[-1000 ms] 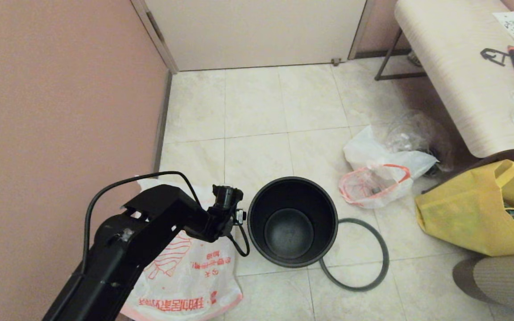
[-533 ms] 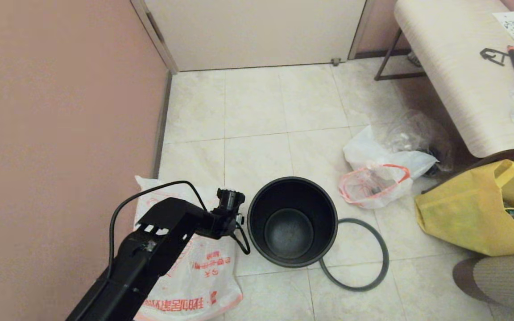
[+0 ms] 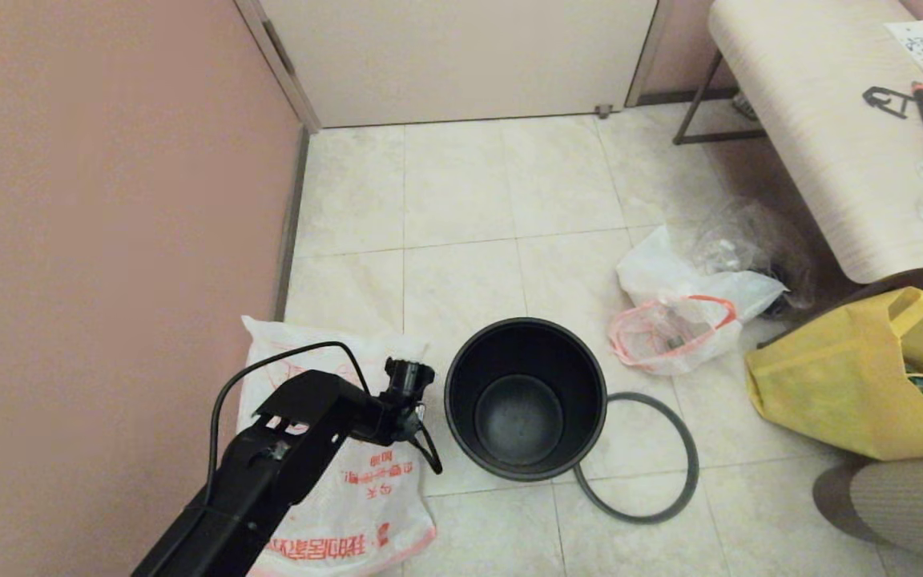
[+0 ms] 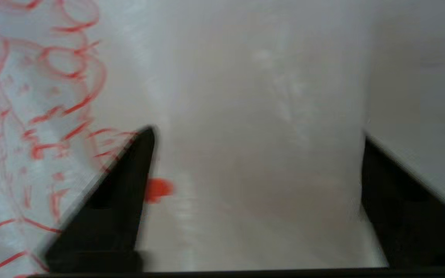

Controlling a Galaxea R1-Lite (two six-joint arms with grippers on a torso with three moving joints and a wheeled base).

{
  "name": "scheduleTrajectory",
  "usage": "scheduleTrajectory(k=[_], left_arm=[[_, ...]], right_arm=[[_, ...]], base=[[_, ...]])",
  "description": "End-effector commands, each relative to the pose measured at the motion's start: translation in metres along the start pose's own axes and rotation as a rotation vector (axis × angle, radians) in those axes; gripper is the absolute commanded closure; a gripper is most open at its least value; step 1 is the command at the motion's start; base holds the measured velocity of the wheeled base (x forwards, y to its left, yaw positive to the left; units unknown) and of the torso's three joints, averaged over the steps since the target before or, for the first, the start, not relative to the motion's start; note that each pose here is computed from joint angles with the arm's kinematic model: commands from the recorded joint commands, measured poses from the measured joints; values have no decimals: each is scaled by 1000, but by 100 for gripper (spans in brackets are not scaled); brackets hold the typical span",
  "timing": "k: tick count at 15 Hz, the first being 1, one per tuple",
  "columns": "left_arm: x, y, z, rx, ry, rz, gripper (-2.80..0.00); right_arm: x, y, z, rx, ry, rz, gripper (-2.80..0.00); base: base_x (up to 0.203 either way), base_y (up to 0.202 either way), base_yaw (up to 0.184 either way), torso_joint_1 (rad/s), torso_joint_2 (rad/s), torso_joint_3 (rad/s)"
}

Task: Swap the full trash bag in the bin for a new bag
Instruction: Pick up a new trash bag

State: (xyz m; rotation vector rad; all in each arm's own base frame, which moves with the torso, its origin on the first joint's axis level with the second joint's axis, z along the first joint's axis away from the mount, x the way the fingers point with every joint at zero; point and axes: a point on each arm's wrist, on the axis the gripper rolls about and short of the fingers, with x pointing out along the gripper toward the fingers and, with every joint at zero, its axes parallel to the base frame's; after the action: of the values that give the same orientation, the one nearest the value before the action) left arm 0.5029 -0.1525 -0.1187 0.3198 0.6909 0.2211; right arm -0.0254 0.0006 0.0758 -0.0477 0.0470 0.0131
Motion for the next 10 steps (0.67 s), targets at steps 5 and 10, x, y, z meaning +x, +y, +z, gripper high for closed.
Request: scheduleTrajectory(k=[5,10], left_arm=[[5,2,-6,1,12,23,0],[-15,12,12,-87,-16,31,0]], right_arm=[[0,0,0,-1,2,0,0],[0,0,0,-1,2,0,0]], base=[[0,0,0,0,0,0],[0,0,0,0,0,0]])
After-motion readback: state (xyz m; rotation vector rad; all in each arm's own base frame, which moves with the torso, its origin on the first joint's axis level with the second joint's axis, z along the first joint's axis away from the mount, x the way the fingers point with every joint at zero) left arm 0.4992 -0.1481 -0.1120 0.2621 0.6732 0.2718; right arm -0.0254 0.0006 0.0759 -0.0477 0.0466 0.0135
